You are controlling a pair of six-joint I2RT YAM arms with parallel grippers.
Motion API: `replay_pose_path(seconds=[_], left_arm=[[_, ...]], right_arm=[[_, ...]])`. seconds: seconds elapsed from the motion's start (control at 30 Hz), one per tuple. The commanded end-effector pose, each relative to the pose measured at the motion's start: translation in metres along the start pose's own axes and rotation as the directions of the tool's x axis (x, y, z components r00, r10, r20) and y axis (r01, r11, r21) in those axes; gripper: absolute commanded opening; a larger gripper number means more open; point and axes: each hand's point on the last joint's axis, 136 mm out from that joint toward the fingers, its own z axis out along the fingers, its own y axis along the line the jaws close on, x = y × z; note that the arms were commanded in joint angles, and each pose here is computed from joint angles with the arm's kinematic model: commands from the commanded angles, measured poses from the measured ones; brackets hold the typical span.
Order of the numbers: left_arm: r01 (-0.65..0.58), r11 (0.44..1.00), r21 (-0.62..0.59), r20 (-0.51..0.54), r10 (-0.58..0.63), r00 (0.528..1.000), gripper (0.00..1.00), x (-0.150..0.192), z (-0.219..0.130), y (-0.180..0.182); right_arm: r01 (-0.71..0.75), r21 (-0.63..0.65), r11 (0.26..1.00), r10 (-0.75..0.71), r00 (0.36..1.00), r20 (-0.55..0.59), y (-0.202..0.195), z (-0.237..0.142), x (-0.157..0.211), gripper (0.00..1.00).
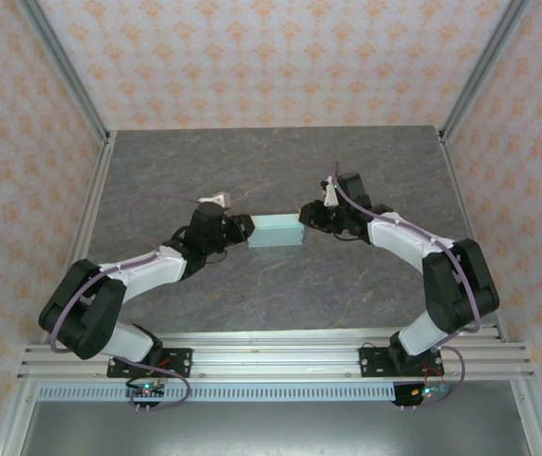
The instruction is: Fold the paper box
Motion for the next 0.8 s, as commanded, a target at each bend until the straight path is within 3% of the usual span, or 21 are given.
replay_pose_path(seconds=[0.0, 0.33, 0.47, 0.77], left_arm=[[-0.008, 0.980, -0.198, -0.230, -0.038, 0.973, 0.36, 0.061, -0.004, 0.059], [0.016, 0.974, -0.226, -0.262, -0.076, 0.962, 0.39, 0.078, -0.005, 0.080], [0.053, 0.977, -0.205, -0.262, -0.107, 0.959, 0.46, 0.076, -0.004, 0.079], [0.052, 0.991, -0.125, -0.248, -0.082, 0.965, 0.61, 0.054, -0.003, 0.050]], right_arm=[[-0.114, 0.174, 0.978, 0.151, 0.964, -0.220, -0.061, 0.012, 0.073, 0.24], [-0.124, 0.340, 0.932, 0.224, 0.936, -0.272, -0.115, 0.018, 0.118, 0.16], [-0.105, 0.403, 0.909, 0.228, 0.935, -0.270, -0.131, 0.015, 0.129, 0.14], [-0.053, 0.399, 0.915, 0.148, 0.966, -0.212, -0.110, 0.015, 0.108, 0.13]])
